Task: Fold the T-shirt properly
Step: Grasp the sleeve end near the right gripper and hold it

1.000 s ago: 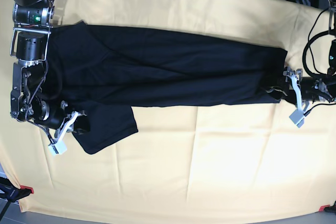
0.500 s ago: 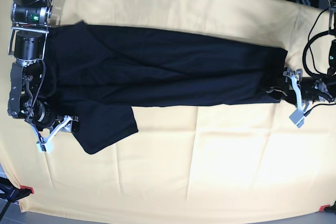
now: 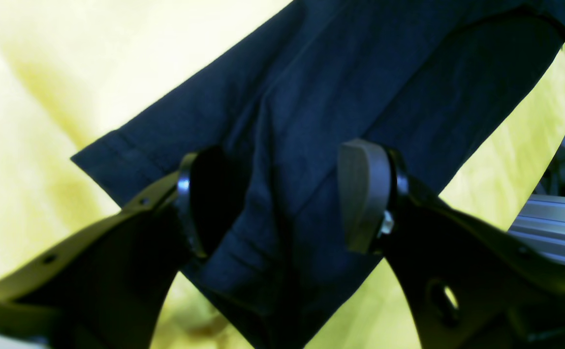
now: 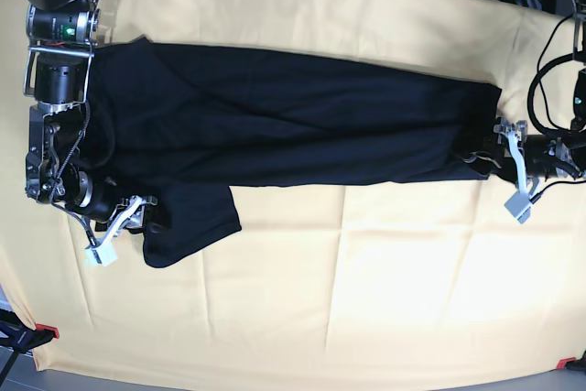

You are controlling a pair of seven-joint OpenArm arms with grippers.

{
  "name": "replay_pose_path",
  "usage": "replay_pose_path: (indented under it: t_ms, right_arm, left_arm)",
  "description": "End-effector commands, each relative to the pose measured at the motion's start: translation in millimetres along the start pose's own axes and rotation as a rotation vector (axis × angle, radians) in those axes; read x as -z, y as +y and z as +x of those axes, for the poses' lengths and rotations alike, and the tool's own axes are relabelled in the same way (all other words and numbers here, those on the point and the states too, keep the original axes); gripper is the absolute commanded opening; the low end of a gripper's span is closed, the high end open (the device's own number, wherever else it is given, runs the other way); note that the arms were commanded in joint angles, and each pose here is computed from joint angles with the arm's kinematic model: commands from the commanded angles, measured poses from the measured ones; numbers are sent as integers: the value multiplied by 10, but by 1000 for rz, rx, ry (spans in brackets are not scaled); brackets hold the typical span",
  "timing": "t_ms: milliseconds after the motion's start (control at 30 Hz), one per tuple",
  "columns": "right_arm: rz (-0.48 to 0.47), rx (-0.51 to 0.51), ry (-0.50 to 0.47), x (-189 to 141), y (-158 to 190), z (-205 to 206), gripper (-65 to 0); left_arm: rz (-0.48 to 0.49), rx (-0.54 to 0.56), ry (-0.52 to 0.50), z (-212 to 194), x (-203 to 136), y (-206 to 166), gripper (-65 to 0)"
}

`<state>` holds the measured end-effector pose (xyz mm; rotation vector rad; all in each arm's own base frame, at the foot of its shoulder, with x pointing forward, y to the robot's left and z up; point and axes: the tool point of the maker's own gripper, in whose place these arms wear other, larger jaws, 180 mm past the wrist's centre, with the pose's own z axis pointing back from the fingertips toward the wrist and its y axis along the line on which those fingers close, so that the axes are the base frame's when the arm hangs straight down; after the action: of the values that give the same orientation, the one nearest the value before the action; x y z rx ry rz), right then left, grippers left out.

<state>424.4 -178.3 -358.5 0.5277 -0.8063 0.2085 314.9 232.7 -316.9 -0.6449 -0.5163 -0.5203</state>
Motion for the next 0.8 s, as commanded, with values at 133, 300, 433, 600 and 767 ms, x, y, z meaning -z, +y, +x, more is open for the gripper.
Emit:
replay_pose_path:
  t_ms: [133,300,433,600,767]
  right_arm:
    - [-22,-52,-66,-101,-62,362,-650]
    - [-17,-89,-52,-114,-44,380,-650]
    - [14,-88,-29,-142,45,373,-650]
    - [-21,-140,-19,-235,-8,449,-590]
    - [-257,-112,18,-341,-466,407,-239]
  left_arm:
    - [15,20,-46,163,-125,21,-266]
    - [14,19,-46,163,-125,21,-266]
    - [15,20,-46,163,-125,21,-266]
    - [14,17,-42,146,-123,22,-266]
    - [12,14,-41,130,-114,17,-266]
